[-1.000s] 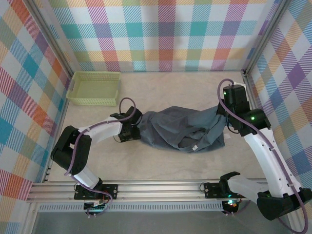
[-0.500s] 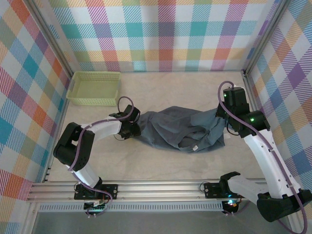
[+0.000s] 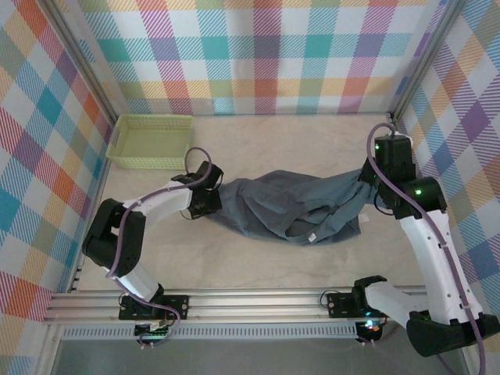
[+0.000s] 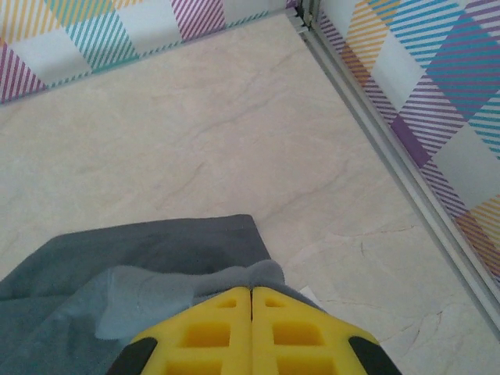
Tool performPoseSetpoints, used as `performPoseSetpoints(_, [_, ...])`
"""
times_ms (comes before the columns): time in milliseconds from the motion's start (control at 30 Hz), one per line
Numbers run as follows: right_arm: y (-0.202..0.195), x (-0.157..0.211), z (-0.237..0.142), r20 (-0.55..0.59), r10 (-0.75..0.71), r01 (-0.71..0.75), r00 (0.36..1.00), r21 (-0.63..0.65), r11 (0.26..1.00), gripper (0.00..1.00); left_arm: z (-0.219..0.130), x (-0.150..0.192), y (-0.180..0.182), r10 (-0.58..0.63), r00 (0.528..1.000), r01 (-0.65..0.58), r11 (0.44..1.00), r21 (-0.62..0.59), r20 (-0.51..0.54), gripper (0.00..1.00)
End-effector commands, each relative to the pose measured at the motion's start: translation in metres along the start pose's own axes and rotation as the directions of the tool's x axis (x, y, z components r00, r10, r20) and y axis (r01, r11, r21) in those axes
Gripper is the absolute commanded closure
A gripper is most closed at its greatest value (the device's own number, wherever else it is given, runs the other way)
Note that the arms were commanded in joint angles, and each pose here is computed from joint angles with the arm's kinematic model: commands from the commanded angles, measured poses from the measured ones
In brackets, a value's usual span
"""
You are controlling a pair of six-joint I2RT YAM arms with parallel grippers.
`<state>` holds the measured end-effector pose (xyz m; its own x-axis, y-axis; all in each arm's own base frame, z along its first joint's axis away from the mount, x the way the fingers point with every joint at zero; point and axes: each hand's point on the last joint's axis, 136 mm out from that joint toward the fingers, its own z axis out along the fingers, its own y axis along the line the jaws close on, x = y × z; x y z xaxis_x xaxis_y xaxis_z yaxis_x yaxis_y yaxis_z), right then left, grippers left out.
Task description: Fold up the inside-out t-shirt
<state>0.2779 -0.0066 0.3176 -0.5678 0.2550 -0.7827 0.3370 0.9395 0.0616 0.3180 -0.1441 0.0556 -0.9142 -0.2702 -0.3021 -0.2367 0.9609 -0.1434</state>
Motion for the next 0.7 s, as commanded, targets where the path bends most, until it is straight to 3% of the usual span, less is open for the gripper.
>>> performPoseSetpoints(0, [-0.003,-0.009,-0.016,0.029,0.032,-0.031,0.999,-0.022,0.999,1.00,-0.038,-0.017,0.008,0.011,0.997,-0.009,1.000,-0.023,0.070,1.00])
performPoseSetpoints(33, [-0.002,-0.008,-0.016,0.024,0.033,-0.032,0.999,-0.030,0.999,1.00,-0.042,-0.017,0.009,0.006,0.997,-0.004,1.000,-0.028,0.073,1.00])
performPoseSetpoints(133, [0.003,-0.003,-0.012,0.006,0.035,-0.035,0.999,-0.053,0.998,1.00,-0.040,-0.009,0.016,-0.018,0.998,0.020,0.999,-0.043,0.052,0.72])
performPoseSetpoints(233, [0.005,0.003,-0.007,-0.011,0.031,-0.032,0.999,-0.058,0.998,1.00,-0.029,-0.001,0.020,-0.043,0.999,0.044,0.998,-0.047,0.025,0.62])
performPoseSetpoints(433, [0.007,0.006,-0.003,-0.022,0.018,-0.020,1.000,-0.063,0.998,1.00,0.002,0.008,0.027,-0.135,0.990,0.135,0.991,0.007,-0.038,0.54])
performPoseSetpoints(667, [0.009,0.010,0.001,-0.034,0.014,-0.016,0.999,-0.069,0.997,1.00,0.024,0.009,0.018,-0.133,0.989,0.136,0.990,0.041,-0.068,0.59])
